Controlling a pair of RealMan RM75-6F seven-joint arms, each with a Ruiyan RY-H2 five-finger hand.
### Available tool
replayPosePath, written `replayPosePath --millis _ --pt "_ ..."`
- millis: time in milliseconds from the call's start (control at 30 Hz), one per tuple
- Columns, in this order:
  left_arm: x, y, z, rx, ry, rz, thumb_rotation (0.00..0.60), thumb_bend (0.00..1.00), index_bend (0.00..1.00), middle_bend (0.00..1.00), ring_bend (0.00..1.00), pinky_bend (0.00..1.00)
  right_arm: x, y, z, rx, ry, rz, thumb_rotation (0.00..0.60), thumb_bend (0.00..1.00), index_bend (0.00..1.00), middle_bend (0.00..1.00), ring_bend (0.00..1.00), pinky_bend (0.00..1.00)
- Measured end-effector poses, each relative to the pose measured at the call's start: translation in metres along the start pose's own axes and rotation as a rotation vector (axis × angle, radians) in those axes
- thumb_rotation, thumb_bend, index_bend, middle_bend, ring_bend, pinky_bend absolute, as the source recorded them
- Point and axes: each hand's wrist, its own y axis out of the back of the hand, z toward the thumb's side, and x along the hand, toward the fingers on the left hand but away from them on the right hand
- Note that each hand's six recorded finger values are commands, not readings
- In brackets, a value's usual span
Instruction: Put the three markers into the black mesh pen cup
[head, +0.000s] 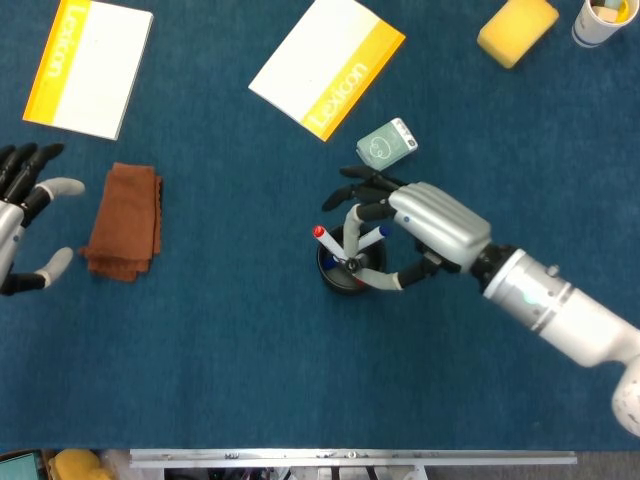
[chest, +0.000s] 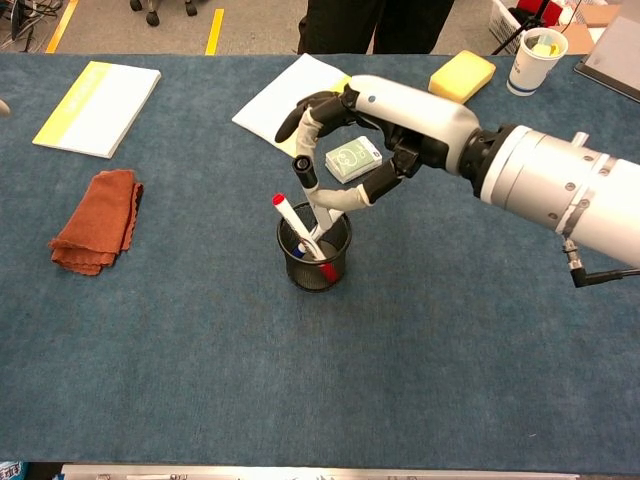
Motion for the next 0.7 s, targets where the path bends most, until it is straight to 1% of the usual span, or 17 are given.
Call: replayPosePath --millis 200,333,367,433,567,633,700 --pt "-0.003 0.000 -0.006 -0.001 0.013 -0.001 0.600 0.28 0.26 0.07 0.00 0.01 -0.011 -0.013 -0.011 -0.049 -0.021 0.017 0.600 0.27 0.61 0.27 0.04 0.16" --pt "-0.003 0.000 -0.008 0.002 0.017 -0.004 0.600 0.28 0.26 0.06 0.00 0.00 -0.016 -0.020 -0.017 -0.062 -0.028 0.030 0.600 0.26 0.60 0.23 0.04 0.14" --pt "-0.003 0.000 -0.008 0.002 0.018 -0.004 0.600 0.28 0.26 0.06 0.00 0.01 -0.017 -0.022 -0.019 -0.057 -0.028 0.032 0.600 0.26 0.57 0.21 0.04 0.12" --pt "-0.003 0.000 -0.009 0.003 0.020 -0.005 0.600 0.28 0.26 0.06 0.00 0.01 -0.018 -0.023 -0.021 -0.043 -0.025 0.031 0.600 0.25 0.47 0.16 0.01 0.10" --pt "-0.002 0.000 -0.009 0.001 0.019 -0.004 0.600 0.28 0.26 0.06 0.00 0.01 -0.017 -0.024 -0.024 -0.019 -0.016 0.023 0.600 0.24 0.33 0.13 0.00 0.09" --pt "-0.001 0.000 -0.008 0.002 0.017 -0.003 0.600 0.28 0.26 0.06 0.00 0.01 -0.015 -0.023 -0.024 -0.009 -0.014 0.019 0.600 0.24 0.29 0.13 0.00 0.08" --pt "-0.001 -0.001 -0.007 0.002 0.014 -0.002 0.600 0.28 0.26 0.06 0.00 0.01 -0.013 -0.021 -0.025 0.004 -0.012 0.013 0.600 0.24 0.28 0.13 0.00 0.08"
